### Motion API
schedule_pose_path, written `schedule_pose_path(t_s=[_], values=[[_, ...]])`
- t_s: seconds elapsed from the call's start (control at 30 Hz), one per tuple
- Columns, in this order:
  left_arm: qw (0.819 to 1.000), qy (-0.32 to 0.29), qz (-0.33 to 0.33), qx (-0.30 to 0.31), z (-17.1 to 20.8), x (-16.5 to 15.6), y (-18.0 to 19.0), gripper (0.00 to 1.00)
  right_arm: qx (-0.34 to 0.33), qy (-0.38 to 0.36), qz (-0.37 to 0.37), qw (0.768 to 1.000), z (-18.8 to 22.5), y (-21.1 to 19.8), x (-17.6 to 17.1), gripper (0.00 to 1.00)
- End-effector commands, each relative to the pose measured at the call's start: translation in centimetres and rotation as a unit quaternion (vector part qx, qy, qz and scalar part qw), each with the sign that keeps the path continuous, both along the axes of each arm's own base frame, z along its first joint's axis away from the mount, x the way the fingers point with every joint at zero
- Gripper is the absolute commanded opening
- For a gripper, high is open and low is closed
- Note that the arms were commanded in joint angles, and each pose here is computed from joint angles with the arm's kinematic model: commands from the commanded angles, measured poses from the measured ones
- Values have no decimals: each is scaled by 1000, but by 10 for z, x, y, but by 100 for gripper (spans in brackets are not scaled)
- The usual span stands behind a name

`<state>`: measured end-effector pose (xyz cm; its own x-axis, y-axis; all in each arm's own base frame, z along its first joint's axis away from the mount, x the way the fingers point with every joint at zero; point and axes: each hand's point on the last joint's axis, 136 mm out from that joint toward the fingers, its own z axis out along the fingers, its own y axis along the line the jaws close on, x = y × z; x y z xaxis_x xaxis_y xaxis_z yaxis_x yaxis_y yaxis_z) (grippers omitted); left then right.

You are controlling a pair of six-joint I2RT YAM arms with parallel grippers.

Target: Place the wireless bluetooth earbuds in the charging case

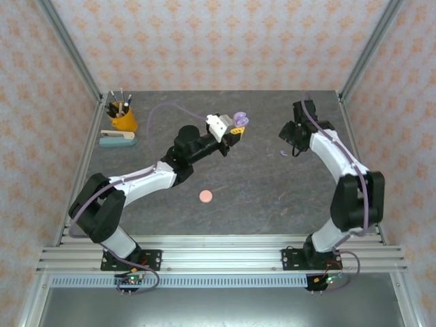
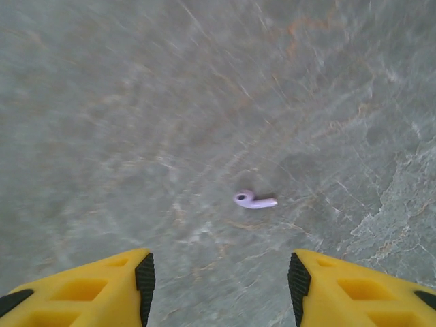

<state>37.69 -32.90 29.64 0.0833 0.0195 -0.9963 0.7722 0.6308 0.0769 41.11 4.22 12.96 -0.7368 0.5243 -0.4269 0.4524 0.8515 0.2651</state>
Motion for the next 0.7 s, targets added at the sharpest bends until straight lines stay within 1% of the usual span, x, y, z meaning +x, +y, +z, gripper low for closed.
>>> schedule_pose_path(t_s=[0.0,0.13,0.23,0.47,0.67], values=[[999,-38,3,-17,25,-7,3,0,-5,22,-7,1000,-20,-4,12,55],[999,-36,4,-18,25,-7,3,0,-1,50,5,999,-49,1,25,55],[999,-35,5,-19,25,-6,3,0,2,61,14,998,-63,5,33,54],[999,-32,4,-20,24,-6,2,0,-6,76,26,997,-82,6,45,54],[999,-33,5,-21,25,-5,3,0,-7,95,30,995,-95,6,41,52]])
